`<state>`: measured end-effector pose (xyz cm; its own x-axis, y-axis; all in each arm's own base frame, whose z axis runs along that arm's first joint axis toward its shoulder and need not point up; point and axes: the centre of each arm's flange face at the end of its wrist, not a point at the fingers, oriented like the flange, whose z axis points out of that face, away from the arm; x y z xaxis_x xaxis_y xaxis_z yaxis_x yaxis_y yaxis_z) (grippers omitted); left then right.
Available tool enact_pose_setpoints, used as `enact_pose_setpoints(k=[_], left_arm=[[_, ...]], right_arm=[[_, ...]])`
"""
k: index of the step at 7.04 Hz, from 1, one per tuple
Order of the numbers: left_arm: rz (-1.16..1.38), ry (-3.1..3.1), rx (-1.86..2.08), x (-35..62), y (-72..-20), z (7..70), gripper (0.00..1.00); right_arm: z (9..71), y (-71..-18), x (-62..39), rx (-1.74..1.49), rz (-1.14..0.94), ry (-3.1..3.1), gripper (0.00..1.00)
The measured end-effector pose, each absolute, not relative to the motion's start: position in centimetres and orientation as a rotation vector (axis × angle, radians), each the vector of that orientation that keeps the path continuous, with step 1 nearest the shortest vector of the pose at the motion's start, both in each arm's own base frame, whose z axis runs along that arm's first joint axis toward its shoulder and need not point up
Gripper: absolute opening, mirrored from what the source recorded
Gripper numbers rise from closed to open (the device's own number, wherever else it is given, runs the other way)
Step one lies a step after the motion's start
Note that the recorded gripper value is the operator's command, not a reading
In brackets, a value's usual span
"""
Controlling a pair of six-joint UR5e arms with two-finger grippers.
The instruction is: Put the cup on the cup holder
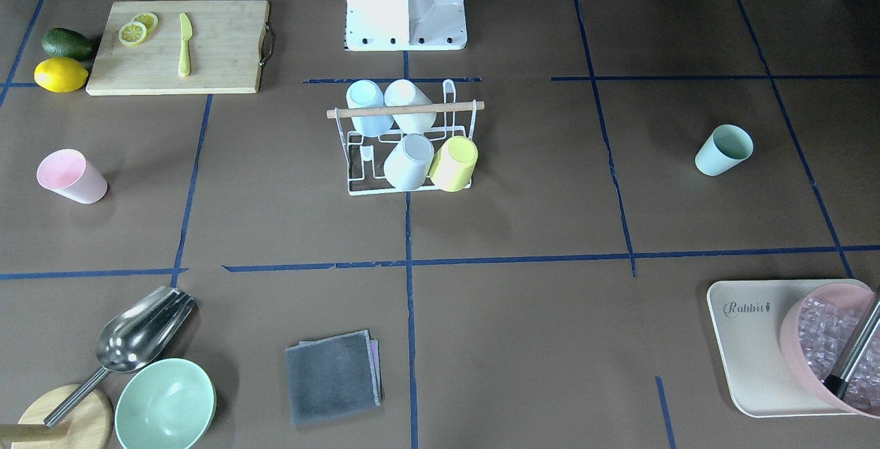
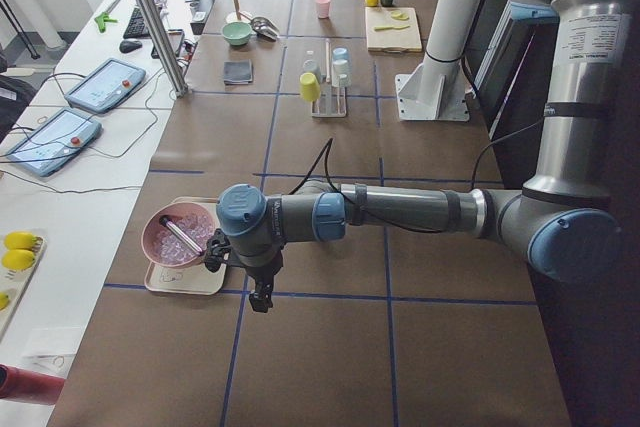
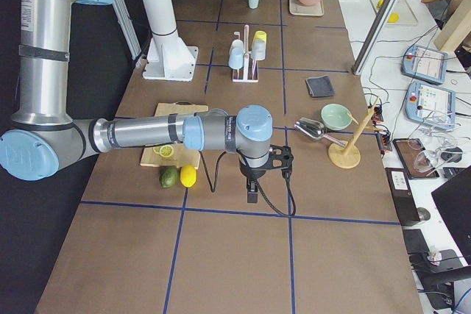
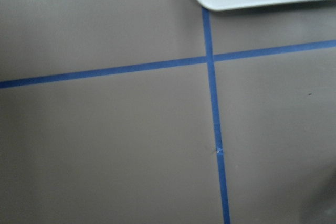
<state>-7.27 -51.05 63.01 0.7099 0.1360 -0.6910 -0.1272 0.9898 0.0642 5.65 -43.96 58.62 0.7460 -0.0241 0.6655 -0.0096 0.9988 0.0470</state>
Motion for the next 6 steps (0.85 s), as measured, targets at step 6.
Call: enact_pose_setpoints(k=[6], left_arm=[[0.366,0.762,-0.103,8.4,-58.7,45.9,1.00]], right_arm=[[46.9,-52.3,-16.3,-0.084,-0.419,-0.561,1.00]])
